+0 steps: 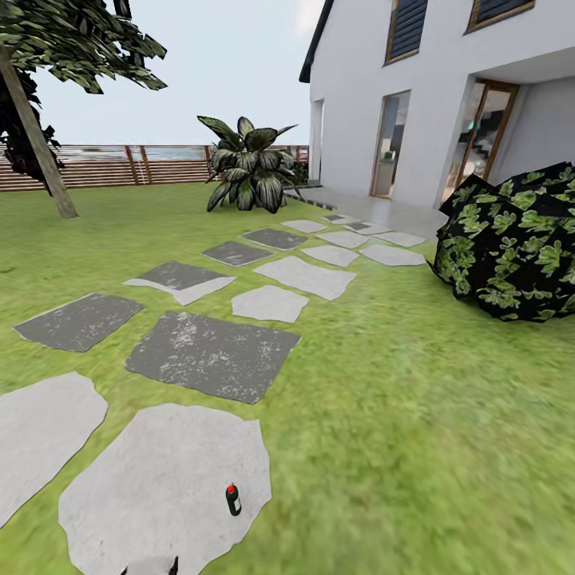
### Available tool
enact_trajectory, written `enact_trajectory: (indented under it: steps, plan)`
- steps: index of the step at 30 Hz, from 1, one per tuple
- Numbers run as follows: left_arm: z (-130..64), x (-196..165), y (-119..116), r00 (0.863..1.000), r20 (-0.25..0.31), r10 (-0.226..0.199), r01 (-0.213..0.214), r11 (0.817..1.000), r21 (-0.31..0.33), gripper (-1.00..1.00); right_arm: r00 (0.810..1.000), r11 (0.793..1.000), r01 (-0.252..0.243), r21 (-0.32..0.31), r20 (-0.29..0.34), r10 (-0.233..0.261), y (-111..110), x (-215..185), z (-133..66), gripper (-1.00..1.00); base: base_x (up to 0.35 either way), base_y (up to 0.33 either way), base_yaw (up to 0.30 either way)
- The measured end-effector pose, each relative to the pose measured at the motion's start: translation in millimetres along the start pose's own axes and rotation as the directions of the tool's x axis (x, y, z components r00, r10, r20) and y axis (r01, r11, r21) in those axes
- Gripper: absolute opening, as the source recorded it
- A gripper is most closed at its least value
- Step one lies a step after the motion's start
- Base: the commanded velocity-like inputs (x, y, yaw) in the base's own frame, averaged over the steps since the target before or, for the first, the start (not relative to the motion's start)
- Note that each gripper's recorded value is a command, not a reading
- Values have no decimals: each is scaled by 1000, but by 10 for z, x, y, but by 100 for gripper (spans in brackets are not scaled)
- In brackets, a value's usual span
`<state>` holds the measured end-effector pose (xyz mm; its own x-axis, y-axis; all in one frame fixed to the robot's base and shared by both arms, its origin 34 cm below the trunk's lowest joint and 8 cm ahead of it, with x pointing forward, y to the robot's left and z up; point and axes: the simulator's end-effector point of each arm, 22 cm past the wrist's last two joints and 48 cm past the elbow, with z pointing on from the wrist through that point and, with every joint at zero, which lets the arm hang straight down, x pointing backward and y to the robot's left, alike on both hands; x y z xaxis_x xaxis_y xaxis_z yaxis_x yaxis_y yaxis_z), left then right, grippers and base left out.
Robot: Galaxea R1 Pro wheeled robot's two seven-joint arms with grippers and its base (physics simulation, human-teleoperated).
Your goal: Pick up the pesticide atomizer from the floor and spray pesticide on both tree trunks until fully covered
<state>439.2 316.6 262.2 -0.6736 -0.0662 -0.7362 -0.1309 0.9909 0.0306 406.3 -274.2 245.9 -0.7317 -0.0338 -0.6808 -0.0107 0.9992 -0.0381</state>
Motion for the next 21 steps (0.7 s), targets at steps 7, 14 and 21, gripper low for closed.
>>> enact_trajectory:
  steps: [7, 14, 21]
  plan:
    - [569, -1364, -347, 988, 142, 53, -60, 997, 46, 100, 989, 1000, -4, 6, 145, 3, -26, -694, 85, 100, 0, 0, 0]
    - [728, -2022, -462, 975, 202, 95, -106, 994, 42, 100, 901, 994, -59, 96, 433, 11, -238, -2579, 263, 100, 0, 0, 0]
    - [725, -2026, -451, 973, 208, 97, -108, 993, 41, 100, 888, 986, -91, 140, 460, 16, -348, -2791, 270, 100, 3, 0, 0]
